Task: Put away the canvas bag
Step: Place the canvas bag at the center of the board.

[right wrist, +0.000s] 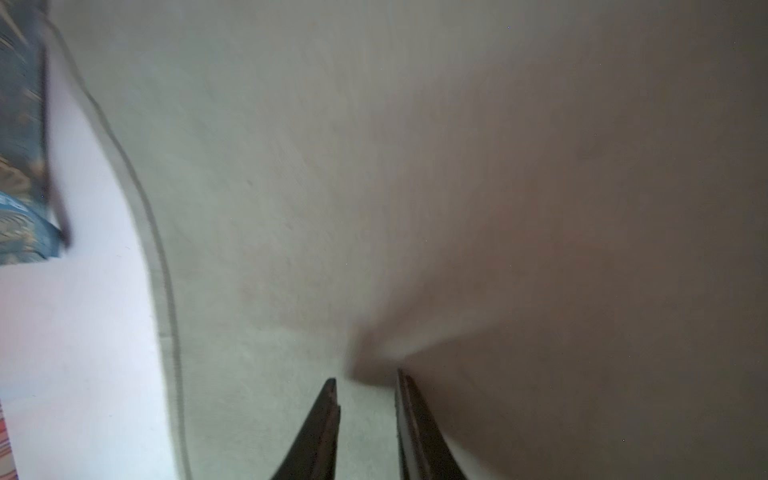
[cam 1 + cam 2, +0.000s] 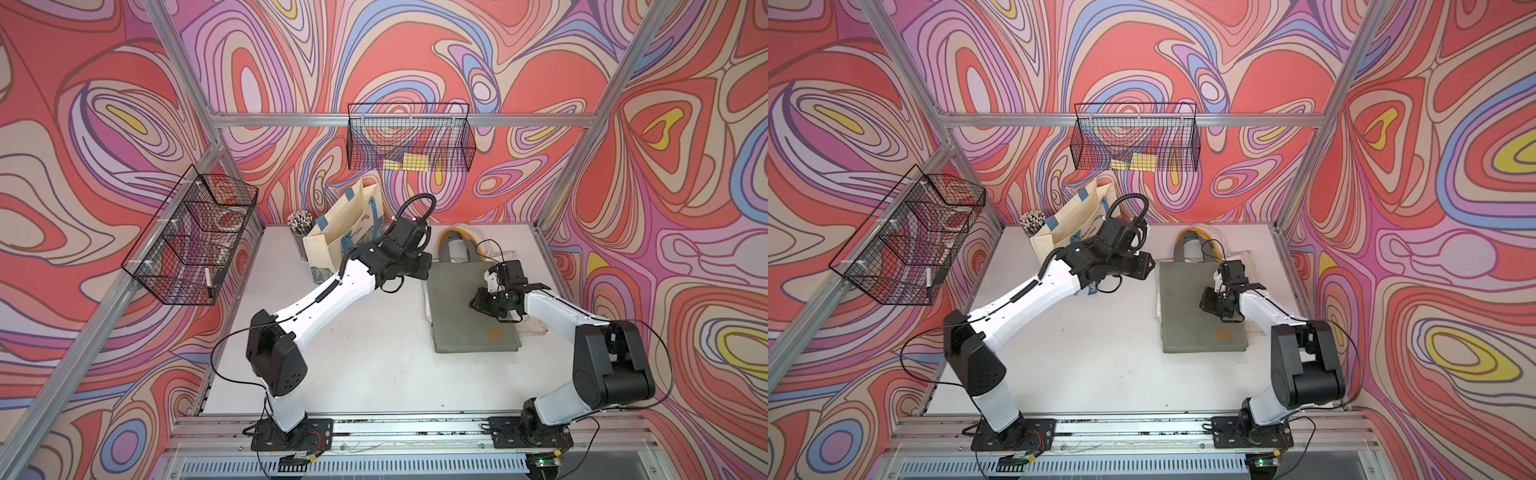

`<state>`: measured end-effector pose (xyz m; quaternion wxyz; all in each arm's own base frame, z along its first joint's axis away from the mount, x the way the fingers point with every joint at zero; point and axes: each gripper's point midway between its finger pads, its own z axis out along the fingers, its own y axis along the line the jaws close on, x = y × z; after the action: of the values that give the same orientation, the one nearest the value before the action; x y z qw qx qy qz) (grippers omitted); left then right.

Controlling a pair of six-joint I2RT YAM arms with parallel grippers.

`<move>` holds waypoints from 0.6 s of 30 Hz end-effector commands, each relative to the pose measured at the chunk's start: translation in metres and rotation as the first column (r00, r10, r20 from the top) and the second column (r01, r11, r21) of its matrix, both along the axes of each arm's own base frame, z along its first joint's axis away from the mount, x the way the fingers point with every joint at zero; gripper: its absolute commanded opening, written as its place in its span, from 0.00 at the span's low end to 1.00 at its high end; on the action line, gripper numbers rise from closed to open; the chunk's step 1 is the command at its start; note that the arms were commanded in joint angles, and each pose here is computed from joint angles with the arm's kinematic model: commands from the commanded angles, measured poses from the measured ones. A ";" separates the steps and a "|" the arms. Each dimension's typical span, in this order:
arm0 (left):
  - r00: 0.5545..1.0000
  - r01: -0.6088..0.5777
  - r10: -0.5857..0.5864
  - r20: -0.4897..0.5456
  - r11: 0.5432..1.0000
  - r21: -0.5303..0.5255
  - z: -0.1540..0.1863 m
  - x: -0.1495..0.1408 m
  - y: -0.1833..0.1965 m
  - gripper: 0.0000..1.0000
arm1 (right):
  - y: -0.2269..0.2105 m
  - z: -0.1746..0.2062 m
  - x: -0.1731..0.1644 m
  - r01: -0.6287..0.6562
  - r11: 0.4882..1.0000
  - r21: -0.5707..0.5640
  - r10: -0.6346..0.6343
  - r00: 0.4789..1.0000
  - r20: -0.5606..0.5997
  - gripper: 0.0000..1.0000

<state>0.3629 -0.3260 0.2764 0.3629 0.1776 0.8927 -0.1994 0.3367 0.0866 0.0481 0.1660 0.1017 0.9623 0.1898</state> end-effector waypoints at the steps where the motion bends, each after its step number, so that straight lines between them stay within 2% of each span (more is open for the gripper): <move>1: 0.993 -0.070 0.046 0.112 0.973 0.218 0.013 -0.007 0.060 0.51 | 0.003 -0.018 -0.009 0.001 1.000 -0.025 -0.002 0.999 -0.050 0.29; 3: 0.983 -0.123 0.086 0.162 0.964 0.237 0.030 -0.014 0.089 0.57 | 0.002 -0.020 -0.009 -0.008 0.999 -0.038 0.006 0.999 -0.053 0.30; 6: 0.966 -0.218 0.179 0.188 0.953 0.211 0.041 -0.021 0.136 0.69 | 0.004 -0.010 -0.004 -0.025 0.999 -0.043 0.024 0.999 -0.022 0.31; 9: 0.947 -0.301 0.285 0.148 0.949 0.098 0.041 -0.026 0.186 0.77 | 0.010 0.005 0.003 -0.047 0.998 -0.029 0.048 0.999 0.026 0.33; 11: 0.932 -0.343 0.338 0.128 0.939 0.022 0.041 -0.030 0.210 0.90 | 0.015 0.014 0.006 -0.068 0.998 -0.020 0.069 0.997 0.047 0.35; 13: 0.922 -0.367 0.362 0.134 0.930 0.014 0.040 -0.034 0.228 0.99 | 0.019 0.020 0.010 -0.084 0.996 -0.012 0.085 0.994 0.062 0.36; 15: 0.924 -0.368 0.362 0.124 0.929 0.030 0.035 -0.037 0.238 0.99 | 0.024 0.023 0.011 -0.097 0.995 -0.003 0.097 0.993 0.069 0.38; 18: 0.922 -0.385 0.383 0.054 0.923 0.026 0.017 -0.036 0.251 0.99 | 0.028 0.026 0.014 -0.109 0.994 0.001 0.109 0.991 0.075 0.39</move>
<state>0.3312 -0.0757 0.3154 0.4492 0.0038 0.8895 -0.0831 0.3454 0.1076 0.0609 0.1777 0.0598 0.9626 0.1956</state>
